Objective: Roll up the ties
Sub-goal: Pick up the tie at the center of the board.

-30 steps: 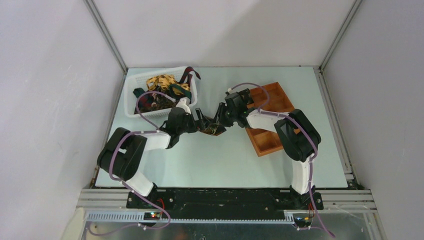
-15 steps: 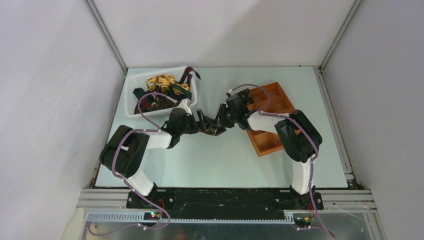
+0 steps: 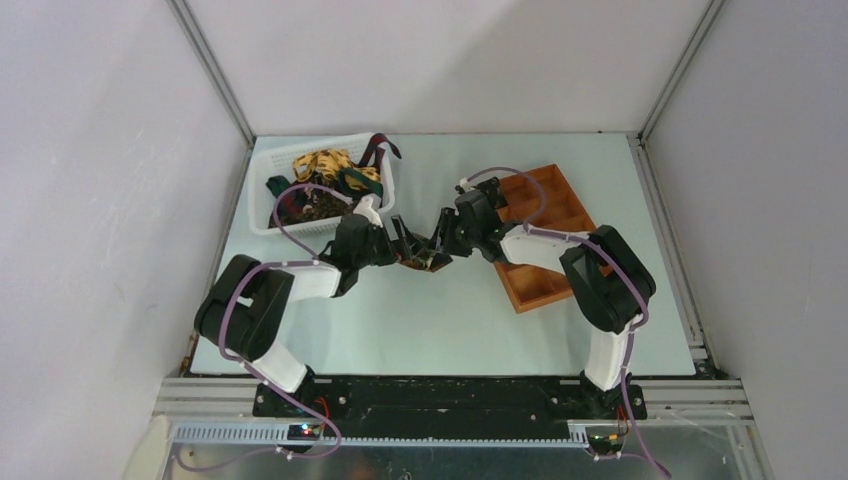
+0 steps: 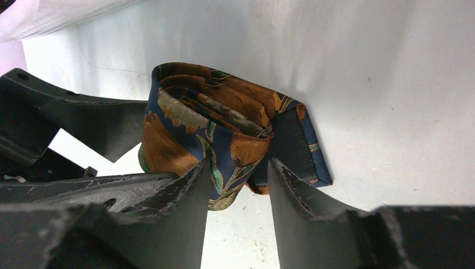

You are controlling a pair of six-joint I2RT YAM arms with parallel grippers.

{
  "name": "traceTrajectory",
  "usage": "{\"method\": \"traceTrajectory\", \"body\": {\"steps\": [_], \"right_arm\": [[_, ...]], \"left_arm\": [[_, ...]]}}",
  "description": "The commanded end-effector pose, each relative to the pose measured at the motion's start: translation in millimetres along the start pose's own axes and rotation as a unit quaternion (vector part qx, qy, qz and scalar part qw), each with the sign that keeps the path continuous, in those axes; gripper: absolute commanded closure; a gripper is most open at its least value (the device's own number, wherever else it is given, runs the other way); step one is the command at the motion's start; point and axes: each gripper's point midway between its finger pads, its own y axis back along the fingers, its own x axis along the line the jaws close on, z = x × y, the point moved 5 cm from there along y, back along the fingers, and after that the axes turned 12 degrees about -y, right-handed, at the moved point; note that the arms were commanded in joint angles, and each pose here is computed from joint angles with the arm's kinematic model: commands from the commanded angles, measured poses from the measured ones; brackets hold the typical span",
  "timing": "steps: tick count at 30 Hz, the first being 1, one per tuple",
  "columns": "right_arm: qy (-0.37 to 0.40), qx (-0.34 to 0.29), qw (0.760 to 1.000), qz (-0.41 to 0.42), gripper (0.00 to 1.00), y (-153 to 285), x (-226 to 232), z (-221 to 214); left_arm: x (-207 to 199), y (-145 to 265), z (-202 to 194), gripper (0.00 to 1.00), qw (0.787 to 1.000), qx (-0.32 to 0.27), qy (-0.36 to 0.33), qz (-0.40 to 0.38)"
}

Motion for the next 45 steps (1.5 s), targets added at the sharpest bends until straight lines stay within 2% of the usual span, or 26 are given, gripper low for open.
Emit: {"method": "traceTrajectory", "body": {"steps": [1, 4, 12, 24, 28, 34, 45], "right_arm": [[0.010, -0.006, 1.000, 0.011, 0.58, 10.2, 9.4, 1.3], [0.007, 0.003, 1.000, 0.007, 0.64, 7.9, 6.0, -3.3], [0.001, 0.013, 1.000, 0.001, 0.71, 4.4, -3.6, -11.2], [-0.003, 0.018, 1.000, -0.008, 0.74, 0.1, -12.6, -14.0], [-0.003, 0.019, 1.000, -0.009, 0.74, -0.6, -14.4, -13.7], [-0.003, 0.017, 1.000, -0.009, 0.74, -0.5, -15.1, -11.8], [-0.004, 0.019, 1.000, -0.005, 0.74, -3.2, -15.8, -11.7]], "left_arm": [[-6.1, 2.0, 16.4, 0.03, 1.000, -0.015, 0.001, -0.016], [-3.9, -0.3, 14.3, 0.03, 1.000, -0.011, 0.003, -0.017], [5.0, -1.9, 12.6, 0.02, 1.000, -0.009, 0.010, -0.013], [-3.2, -8.3, 11.5, 0.03, 0.998, 0.005, 0.003, -0.058], [-5.2, -14.2, 7.7, 0.09, 0.997, 0.020, 0.003, -0.075], [-6.7, -17.3, 3.9, 0.23, 0.995, 0.036, 0.002, -0.089], [-3.9, -20.5, -5.7, 0.37, 0.995, 0.046, 0.013, -0.091]]}}
